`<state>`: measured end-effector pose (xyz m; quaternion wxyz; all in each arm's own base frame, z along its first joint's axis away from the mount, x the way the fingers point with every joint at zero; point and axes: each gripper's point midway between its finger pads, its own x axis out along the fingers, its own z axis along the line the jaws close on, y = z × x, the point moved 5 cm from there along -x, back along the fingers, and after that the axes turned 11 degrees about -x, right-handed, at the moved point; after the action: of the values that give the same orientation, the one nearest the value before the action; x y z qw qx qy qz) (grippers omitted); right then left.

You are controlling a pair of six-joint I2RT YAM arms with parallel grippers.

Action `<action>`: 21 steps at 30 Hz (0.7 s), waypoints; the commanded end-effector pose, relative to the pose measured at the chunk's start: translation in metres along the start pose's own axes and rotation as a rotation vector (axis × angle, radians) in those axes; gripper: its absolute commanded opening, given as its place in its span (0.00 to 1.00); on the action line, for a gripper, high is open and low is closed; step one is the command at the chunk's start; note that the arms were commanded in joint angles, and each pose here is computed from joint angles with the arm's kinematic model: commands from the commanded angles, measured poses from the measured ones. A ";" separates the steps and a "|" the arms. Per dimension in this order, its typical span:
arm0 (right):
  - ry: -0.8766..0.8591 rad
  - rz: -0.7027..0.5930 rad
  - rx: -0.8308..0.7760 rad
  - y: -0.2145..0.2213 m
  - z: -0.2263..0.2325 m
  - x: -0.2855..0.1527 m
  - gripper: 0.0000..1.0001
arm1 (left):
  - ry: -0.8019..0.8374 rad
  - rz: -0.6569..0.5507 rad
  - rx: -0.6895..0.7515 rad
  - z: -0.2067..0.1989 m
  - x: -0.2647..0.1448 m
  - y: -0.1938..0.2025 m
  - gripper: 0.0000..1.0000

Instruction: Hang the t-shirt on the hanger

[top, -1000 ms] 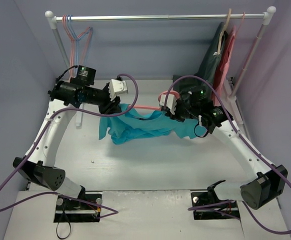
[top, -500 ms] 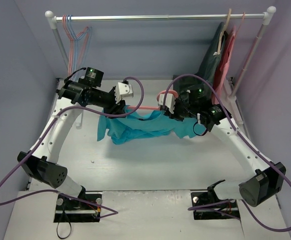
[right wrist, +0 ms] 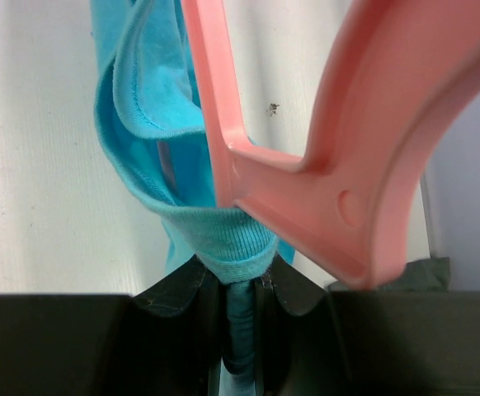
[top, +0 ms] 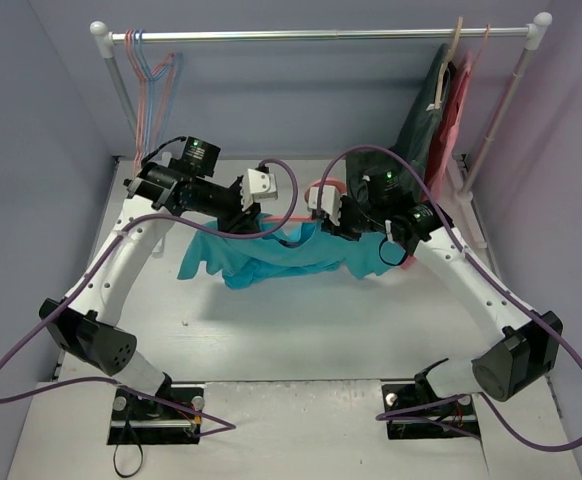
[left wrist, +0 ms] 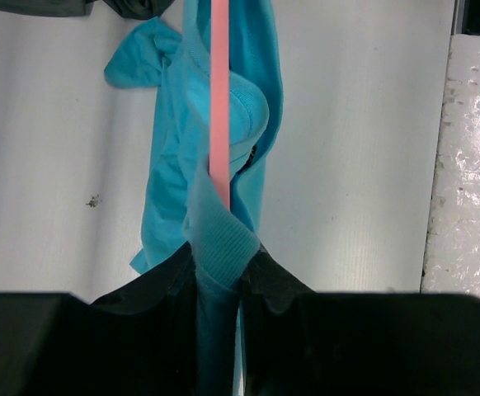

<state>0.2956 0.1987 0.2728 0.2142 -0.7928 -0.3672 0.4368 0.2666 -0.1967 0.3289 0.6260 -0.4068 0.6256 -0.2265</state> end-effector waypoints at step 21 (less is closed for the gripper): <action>0.286 0.008 -0.078 -0.026 -0.055 -0.042 0.48 | -0.295 -0.259 0.146 0.004 -0.020 -0.021 0.00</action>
<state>0.3078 0.1932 0.2809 0.2067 -0.8210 -0.3404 0.4090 0.2638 -0.1942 0.3087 0.6680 -0.4388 0.5547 -0.2314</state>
